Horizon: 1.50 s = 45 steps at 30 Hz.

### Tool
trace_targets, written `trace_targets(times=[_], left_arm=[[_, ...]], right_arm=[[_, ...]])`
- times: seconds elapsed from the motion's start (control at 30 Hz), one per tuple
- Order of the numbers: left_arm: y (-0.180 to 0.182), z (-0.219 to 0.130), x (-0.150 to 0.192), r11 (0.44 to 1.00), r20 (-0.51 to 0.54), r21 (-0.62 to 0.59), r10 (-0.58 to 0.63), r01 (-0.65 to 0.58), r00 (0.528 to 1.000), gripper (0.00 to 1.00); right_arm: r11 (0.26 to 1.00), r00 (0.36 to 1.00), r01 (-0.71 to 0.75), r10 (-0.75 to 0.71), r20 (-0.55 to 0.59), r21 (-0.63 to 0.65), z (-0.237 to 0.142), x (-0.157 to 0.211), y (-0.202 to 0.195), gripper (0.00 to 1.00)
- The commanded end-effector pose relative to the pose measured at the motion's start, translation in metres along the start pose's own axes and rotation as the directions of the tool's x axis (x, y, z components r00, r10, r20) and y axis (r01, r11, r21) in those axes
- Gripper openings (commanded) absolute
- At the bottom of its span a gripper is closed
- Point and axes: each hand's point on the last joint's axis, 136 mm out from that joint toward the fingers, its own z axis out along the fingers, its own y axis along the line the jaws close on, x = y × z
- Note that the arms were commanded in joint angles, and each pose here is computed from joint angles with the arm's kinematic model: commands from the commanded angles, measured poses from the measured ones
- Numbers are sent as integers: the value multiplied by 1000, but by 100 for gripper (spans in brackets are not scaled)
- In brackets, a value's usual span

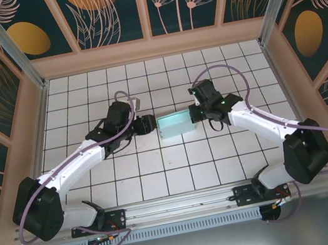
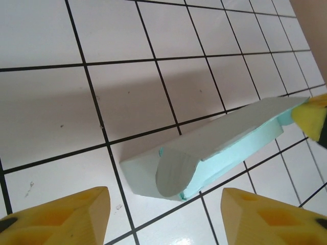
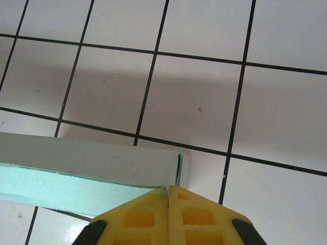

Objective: Fold the paper box

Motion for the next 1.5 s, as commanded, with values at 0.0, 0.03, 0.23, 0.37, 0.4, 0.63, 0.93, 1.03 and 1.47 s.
trace_targets(times=[0.0, 0.03, 0.23, 0.37, 0.4, 0.63, 0.93, 1.03, 1.47], left_arm=[[-7, -1, -5, 997, 38, 3, 82, -82, 996, 57], [-6, 0, -4, 995, 35, -4, 96, -96, 995, 57], [-8, 8, 2, 989, 7, -26, 145, -145, 989, 45], [-5, 16, 9, 982, -27, -64, 178, -179, 984, 39], [-3, 17, 9, 981, -31, -77, 179, -181, 983, 37], [-3, 28, -3, 975, -54, -122, 181, -186, 982, 28], [-5, 43, 2, 986, -90, -106, 120, -130, 989, 18], [-6, 44, 5, 987, -103, -96, 119, -129, 988, 15], [-8, 45, 5, 990, -128, -99, 82, -95, 988, 0]], right_arm=[[999, 999, -24, 24, -23, 31, -1, -4, -3, 0], [999, 999, -24, 25, -29, 33, 0, -3, -3, 0], [999, 999, -23, 24, -34, 31, 0, -4, -2, 0], [999, 999, -22, 23, -36, 29, 1, -3, -2, 0], [999, 999, -22, 23, -37, 25, 1, -3, -1, 0], [1000, 999, -24, 24, -39, 15, 1, -3, 1, 0], [1000, 999, -20, 20, -37, 17, -1, -4, 1, 0], [1000, 999, -18, 19, -38, 19, -1, -4, 0, 0], [1000, 999, -17, 17, -33, 18, -1, -6, 0, 0]])
